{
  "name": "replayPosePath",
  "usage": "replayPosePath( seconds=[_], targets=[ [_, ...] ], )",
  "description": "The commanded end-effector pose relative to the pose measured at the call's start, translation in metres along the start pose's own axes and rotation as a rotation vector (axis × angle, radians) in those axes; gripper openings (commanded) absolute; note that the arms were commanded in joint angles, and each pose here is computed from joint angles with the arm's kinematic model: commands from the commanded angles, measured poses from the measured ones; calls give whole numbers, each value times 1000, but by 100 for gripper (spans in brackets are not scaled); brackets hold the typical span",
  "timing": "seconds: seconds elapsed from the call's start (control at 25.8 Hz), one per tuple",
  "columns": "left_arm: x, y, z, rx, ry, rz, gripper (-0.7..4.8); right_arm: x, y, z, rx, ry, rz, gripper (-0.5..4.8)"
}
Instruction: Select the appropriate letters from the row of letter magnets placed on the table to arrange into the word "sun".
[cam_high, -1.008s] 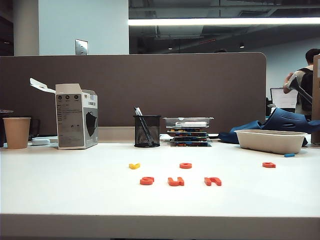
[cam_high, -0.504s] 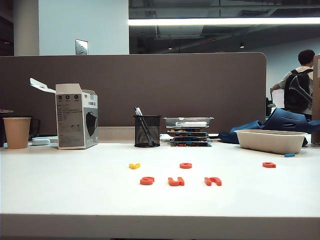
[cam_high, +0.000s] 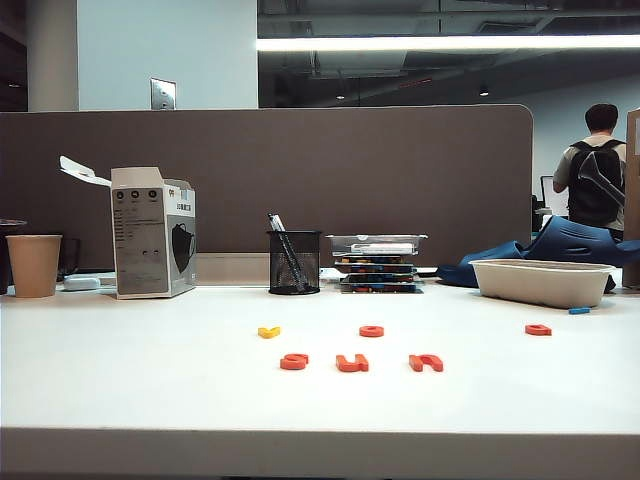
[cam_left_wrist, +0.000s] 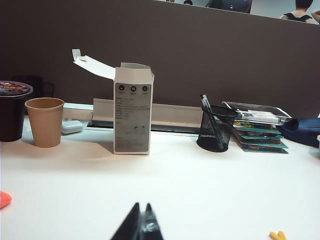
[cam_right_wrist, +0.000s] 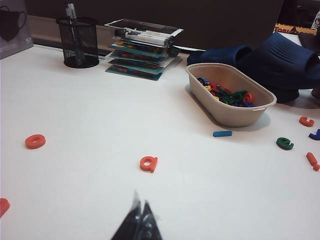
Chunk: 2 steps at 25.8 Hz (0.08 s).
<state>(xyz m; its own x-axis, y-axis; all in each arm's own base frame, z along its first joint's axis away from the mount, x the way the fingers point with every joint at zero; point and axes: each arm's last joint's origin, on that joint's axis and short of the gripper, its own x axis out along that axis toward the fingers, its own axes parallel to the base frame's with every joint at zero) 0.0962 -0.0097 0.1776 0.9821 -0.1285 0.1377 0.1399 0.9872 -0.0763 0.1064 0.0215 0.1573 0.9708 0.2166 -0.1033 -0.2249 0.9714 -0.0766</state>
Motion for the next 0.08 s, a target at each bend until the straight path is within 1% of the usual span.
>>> replayPosePath(
  seconds=[0.04,0.08],
  targets=[
    [0,0,2,1,-10,0,-5,0,0,-1,-3,-9,-1,-1],
    [0,0,2,1,-10,0,-5,0,0,-1,-3,-9,-1,-1]
  ],
)
